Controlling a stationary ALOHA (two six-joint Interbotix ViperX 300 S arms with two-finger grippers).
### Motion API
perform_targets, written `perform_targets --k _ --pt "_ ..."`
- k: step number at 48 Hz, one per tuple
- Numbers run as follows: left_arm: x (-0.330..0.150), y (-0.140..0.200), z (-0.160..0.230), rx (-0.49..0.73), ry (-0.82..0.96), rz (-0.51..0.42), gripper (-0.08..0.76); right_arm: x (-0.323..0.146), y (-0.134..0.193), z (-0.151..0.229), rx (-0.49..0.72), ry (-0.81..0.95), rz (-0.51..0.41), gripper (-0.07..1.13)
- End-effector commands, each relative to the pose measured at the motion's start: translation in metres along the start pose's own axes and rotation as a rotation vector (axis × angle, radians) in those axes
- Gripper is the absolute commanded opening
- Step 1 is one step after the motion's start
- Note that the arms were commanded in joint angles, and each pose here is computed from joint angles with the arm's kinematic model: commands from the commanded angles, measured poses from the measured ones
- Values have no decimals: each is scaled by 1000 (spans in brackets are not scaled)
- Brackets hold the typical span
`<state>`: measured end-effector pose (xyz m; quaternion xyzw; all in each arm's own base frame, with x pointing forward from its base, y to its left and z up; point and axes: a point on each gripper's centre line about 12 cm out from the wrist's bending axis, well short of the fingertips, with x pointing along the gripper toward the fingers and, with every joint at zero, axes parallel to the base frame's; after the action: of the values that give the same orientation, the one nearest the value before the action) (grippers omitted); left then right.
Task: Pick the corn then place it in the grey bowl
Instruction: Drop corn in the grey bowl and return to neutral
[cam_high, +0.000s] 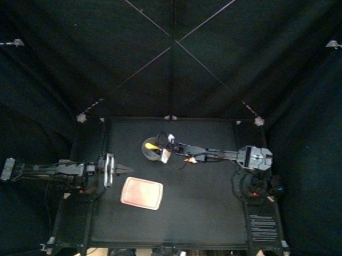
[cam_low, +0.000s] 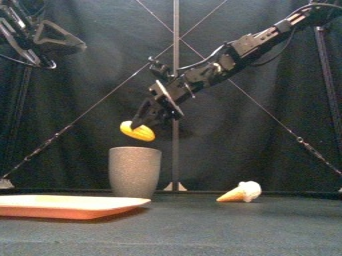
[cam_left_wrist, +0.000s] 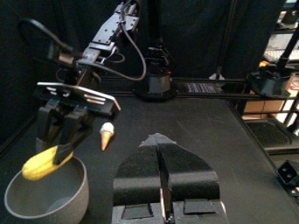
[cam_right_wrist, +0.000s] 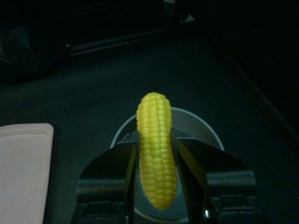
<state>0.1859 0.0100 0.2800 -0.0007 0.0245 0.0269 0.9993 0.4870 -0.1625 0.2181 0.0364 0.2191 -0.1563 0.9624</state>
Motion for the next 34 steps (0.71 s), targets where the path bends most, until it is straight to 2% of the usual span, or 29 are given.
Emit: perform_targets --k 1,15,21,27,34 --pt "1 0 10 0 -26 0 -28 0 -7 17 16 -11 -15 694" --pt "1 0 11 0 -31 0 -28 -10 -5 30 5 -33 -13 1012" --pt "1 0 11 0 -31 0 -28 -29 -3 49 -18 -77 -12 1026" --pt "1 0 11 2 -31 0 -28 -65 -3 71 -34 -145 -14 1026" --pt "0 0 13 0 -37 2 -26 -112 9 78 -43 -214 13 1026"
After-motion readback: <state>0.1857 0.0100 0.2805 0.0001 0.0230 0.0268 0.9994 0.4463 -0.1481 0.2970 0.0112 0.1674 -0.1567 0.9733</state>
